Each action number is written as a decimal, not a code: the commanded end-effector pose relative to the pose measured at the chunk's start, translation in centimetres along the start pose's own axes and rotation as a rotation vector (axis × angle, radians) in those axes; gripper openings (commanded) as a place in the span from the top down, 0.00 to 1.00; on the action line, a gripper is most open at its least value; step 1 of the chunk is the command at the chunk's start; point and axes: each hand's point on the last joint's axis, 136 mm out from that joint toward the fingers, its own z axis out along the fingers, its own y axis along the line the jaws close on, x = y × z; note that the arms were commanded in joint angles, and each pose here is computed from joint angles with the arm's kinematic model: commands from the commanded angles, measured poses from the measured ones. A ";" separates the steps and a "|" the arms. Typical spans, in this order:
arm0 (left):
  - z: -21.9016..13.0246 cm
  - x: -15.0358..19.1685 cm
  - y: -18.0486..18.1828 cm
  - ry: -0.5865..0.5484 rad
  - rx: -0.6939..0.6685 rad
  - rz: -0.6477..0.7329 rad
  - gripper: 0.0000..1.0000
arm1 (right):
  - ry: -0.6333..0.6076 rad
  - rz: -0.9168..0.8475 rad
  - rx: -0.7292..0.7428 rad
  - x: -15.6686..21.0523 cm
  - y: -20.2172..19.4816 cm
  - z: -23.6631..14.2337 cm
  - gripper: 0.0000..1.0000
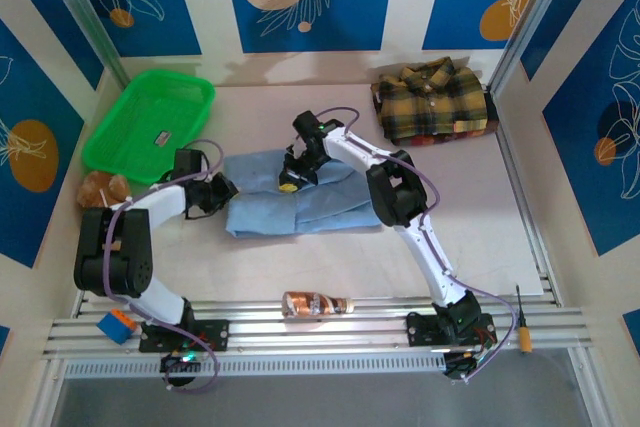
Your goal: Fold and stack the long sleeve shirts
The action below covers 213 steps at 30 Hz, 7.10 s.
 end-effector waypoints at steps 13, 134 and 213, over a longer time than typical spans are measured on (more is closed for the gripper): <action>-9.7 -4.2 -0.8 -0.104 -0.372 0.326 1.00 | -0.017 0.060 -0.052 -0.1 2.3 -1.0 0.92; 0.9 14.6 -8.1 0.145 -0.060 0.582 0.35 | -0.080 0.053 -0.134 11.2 -7.2 -5.2 0.23; -12.7 5.0 -7.1 -0.119 0.104 0.233 0.00 | 0.063 -0.172 0.164 17.4 7.8 -8.6 0.18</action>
